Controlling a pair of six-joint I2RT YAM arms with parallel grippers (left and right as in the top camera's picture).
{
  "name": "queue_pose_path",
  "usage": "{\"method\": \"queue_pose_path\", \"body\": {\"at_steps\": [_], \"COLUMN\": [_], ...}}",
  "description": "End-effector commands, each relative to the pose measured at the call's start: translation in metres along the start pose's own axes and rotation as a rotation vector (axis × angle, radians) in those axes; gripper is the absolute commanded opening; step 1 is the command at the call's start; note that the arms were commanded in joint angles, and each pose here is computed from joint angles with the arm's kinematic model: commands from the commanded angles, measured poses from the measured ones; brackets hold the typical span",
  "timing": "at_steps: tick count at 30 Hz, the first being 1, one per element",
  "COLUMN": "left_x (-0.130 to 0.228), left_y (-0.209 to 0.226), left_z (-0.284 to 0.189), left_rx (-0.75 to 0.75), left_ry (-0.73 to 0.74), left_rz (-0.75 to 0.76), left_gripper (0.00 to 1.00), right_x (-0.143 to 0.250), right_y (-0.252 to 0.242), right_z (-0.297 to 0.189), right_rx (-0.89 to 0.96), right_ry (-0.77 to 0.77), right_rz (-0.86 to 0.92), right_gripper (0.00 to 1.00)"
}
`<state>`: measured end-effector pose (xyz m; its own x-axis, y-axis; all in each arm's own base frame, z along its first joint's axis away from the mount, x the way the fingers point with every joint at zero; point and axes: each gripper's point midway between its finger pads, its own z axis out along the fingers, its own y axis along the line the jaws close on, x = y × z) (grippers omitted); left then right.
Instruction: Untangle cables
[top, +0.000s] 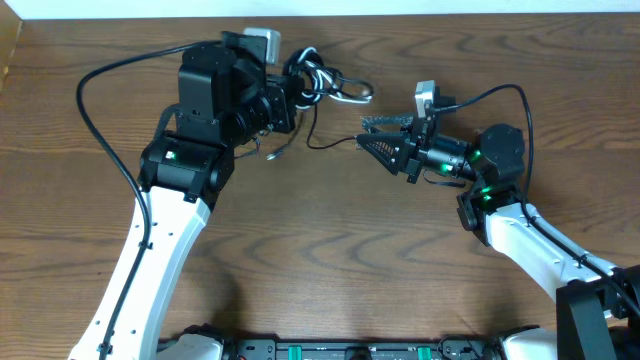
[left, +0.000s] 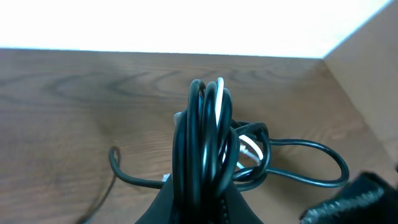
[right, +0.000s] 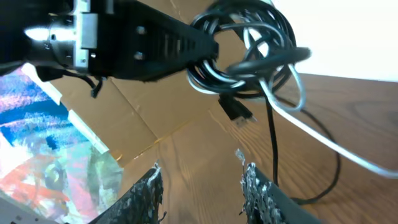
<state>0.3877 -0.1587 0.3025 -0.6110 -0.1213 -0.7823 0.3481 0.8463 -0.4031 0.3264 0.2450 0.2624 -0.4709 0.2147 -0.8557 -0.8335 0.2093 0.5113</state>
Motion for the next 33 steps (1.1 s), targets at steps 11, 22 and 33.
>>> {"method": "queue_pose_path", "body": {"at_steps": [11, 22, 33], "left_x": [0.009, 0.023, 0.027], "left_y": [-0.033, -0.066, -0.072], "left_z": [0.003, 0.007, 0.009], "left_rx": [0.032, 0.099, 0.064], "left_ry": [0.018, 0.053, 0.040], "left_rz": [-0.088, 0.022, 0.165], "left_gripper": [0.07, 0.08, 0.07], "right_x": [-0.026, -0.034, -0.034], "right_y": [-0.017, -0.019, -0.019], "right_z": [0.004, 0.004, 0.004], "right_rx": [0.114, 0.121, 0.122], "right_ry": [-0.170, -0.223, -0.224], "right_rz": [0.324, 0.420, 0.425], "right_gripper": [0.50, 0.49, 0.01]}}
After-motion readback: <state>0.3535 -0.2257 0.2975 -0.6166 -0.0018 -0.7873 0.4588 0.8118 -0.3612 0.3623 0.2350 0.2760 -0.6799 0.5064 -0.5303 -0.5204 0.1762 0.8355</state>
